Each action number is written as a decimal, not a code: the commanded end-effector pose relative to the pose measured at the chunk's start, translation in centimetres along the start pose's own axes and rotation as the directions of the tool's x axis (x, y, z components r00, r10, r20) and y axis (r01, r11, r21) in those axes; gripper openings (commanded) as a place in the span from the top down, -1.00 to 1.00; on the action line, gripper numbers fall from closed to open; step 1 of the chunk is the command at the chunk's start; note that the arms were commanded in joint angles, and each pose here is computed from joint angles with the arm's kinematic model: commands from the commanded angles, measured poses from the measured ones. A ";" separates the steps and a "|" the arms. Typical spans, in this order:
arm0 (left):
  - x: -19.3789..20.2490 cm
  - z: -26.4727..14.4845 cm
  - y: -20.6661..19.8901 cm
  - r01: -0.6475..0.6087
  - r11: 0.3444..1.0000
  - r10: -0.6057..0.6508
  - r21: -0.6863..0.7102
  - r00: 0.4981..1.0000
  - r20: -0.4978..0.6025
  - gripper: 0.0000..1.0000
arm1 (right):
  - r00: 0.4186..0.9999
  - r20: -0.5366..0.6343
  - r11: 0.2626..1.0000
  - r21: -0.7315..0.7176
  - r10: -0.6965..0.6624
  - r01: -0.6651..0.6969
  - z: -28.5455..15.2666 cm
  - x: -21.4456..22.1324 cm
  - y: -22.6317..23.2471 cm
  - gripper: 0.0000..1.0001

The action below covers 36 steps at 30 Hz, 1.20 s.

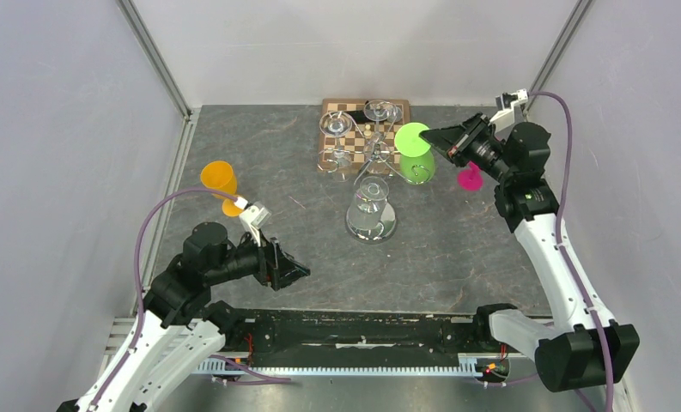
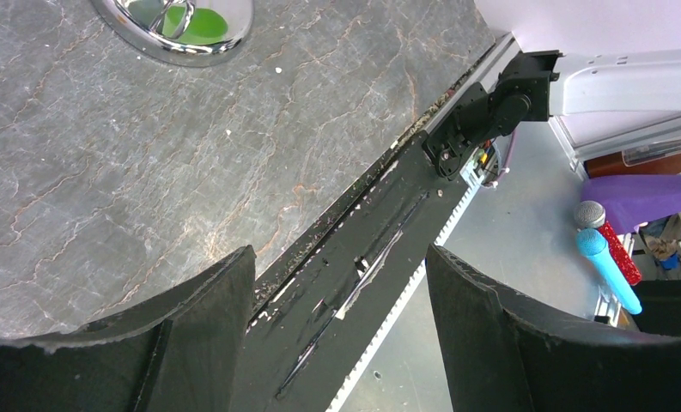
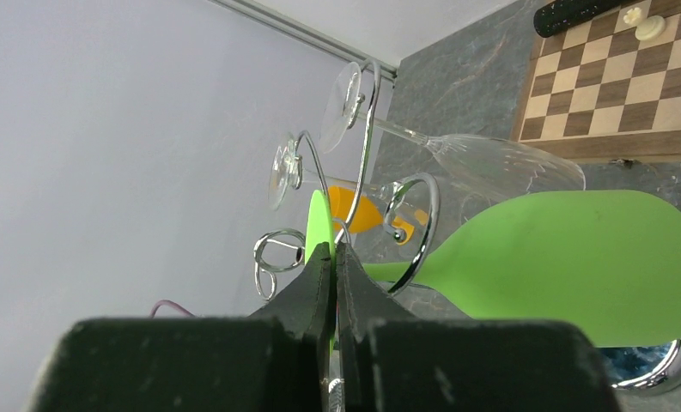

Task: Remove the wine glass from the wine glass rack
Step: Pick up the wine glass from the wine rack.

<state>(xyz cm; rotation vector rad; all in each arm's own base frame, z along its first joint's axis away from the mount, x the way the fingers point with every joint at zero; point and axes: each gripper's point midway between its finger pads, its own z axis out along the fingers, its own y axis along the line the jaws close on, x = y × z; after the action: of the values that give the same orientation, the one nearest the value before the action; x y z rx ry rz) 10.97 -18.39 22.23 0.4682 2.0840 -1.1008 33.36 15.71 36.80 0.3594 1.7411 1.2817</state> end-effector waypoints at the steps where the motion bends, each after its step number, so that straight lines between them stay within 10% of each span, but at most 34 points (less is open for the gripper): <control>1: -0.6 -0.3 -0.7 0.035 0.999 -0.035 0.016 0.999 0.032 -0.58 | 0.997 0.068 0.999 -0.034 -0.040 0.042 0.5 -2.1 2.5 1.00; 36: -0.4 0.2 -0.1 0.050 0.999 -0.050 -0.006 0.999 0.006 -0.63 | 0.962 0.270 0.999 0.019 -0.045 0.041 1.5 -11.2 0.9 1.00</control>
<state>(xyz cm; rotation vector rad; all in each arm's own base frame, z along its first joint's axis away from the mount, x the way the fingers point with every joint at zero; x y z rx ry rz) 10.99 -18.39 22.22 0.4672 2.0846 -1.1003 41.34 11.57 39.12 0.5287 1.6413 1.1625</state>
